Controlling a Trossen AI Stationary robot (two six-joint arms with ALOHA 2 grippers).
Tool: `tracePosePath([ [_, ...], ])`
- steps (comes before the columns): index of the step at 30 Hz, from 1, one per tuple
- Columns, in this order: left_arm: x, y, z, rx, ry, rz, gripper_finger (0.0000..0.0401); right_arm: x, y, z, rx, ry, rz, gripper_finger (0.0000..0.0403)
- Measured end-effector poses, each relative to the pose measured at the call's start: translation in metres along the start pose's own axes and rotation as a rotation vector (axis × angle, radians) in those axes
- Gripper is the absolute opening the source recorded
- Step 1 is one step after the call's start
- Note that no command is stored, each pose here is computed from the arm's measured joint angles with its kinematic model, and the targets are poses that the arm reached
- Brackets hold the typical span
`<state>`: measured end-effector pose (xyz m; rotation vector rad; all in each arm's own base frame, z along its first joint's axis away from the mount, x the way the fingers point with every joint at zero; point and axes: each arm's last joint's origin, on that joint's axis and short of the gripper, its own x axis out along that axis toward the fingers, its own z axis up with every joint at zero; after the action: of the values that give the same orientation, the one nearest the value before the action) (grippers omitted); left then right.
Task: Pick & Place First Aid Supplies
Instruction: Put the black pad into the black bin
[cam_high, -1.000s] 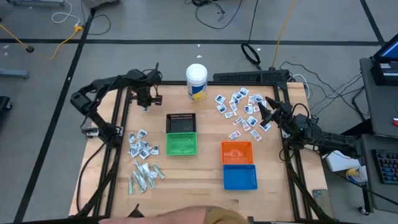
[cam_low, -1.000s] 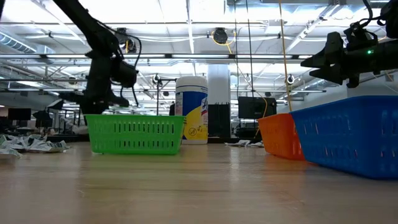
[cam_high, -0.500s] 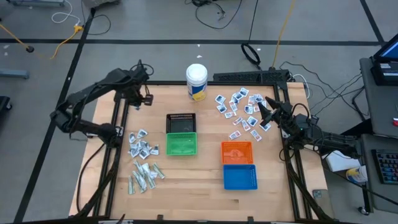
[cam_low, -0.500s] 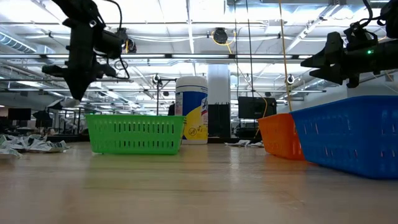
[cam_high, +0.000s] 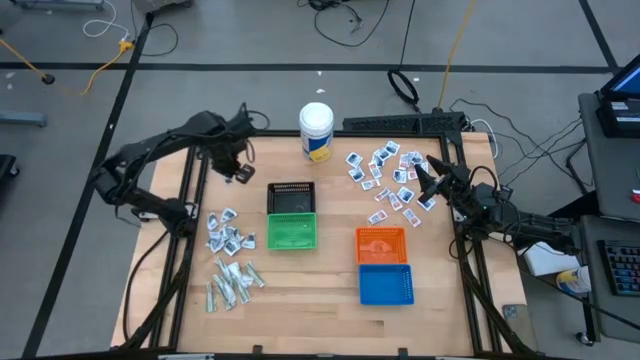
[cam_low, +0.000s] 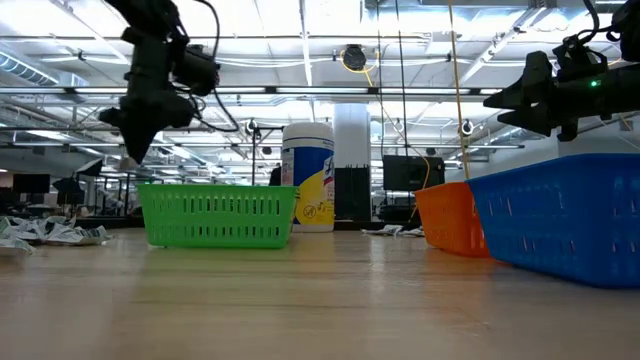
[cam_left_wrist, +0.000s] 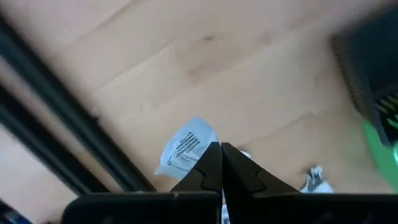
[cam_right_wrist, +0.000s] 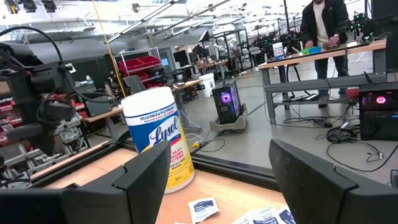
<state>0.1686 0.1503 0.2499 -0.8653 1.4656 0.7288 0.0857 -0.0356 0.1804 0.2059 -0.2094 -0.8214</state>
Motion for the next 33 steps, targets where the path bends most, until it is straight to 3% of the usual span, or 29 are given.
tracePosePath([
  [9,-0.002,-0.048,0.031,0.392,0.036,0.007,0.0000,0.000,0.000,0.000,0.000,0.000,0.000,0.0267],
  [16,-0.010,-0.084,0.049,0.581,0.023,0.003,0.0000,0.000,0.000,0.000,0.000,0.000,0.000,0.0267],
  [23,-0.013,-0.100,0.049,0.603,0.019,0.003,0.0000,0.000,0.000,0.000,0.000,0.000,0.001,0.0267],
  [33,-0.008,-0.108,0.047,0.442,0.002,-0.021,0.0000,0.000,0.000,0.000,0.000,0.000,0.000,0.0267],
])
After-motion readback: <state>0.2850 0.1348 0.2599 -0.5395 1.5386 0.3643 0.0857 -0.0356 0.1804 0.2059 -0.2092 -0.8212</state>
